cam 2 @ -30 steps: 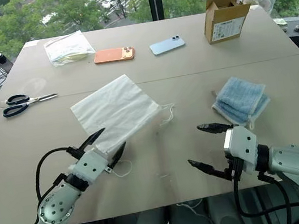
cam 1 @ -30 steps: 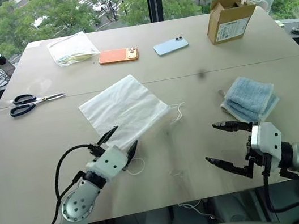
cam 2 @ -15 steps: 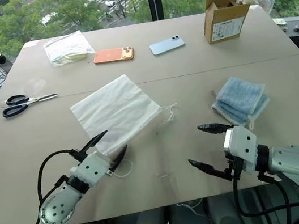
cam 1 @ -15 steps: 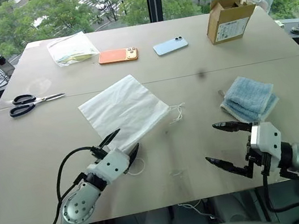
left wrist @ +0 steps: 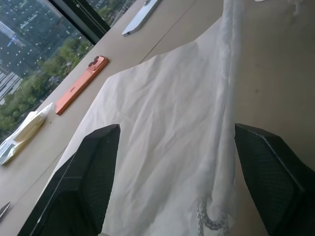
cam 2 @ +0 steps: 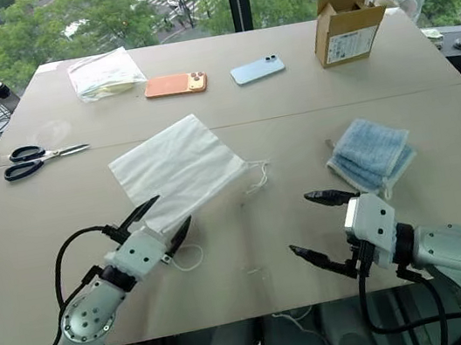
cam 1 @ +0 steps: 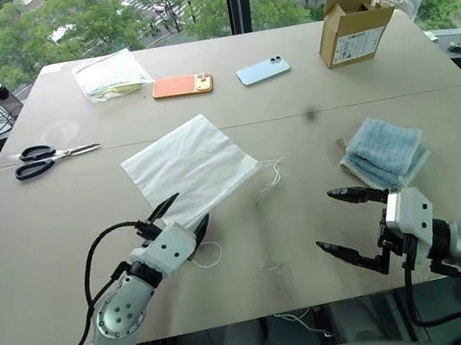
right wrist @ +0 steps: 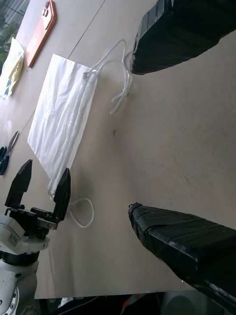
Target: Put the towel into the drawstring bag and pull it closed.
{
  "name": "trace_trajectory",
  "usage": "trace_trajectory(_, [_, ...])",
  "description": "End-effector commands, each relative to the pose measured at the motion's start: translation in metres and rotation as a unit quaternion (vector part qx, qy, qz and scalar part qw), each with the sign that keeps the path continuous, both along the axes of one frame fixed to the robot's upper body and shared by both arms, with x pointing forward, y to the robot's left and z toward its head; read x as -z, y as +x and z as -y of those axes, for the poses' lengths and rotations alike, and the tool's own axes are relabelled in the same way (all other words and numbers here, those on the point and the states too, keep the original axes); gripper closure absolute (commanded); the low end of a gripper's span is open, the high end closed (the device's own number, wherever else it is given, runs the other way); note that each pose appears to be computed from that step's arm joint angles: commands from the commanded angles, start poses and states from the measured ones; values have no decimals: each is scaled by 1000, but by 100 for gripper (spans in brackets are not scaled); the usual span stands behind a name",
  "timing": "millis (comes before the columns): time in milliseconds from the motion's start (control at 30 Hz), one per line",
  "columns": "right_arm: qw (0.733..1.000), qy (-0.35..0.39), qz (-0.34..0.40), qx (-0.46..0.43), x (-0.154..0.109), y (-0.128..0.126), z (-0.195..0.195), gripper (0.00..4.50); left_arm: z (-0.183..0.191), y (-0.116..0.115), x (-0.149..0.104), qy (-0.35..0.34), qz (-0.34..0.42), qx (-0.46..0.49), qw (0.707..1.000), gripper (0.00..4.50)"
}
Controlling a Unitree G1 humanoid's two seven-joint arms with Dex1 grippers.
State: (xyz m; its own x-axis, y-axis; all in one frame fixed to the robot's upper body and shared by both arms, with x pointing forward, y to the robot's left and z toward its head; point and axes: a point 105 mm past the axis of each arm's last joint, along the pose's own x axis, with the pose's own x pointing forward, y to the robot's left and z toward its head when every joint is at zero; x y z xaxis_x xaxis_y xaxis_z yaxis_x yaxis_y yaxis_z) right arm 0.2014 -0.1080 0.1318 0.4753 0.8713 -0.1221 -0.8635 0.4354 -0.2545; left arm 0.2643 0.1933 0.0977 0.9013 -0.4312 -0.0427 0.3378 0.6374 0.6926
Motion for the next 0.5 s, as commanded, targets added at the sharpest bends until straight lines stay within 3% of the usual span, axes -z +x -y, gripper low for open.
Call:
trace_trajectory(33, [1000, 10, 19, -11, -11, -4, -5, 0, -1, 2, -13, -16, 19, -2, 1000, 77])
trace_trajectory(500, [1000, 14, 18, -10, -10, -3, -6, 0, 5, 3, -18, -15, 24, 11, 1000, 77])
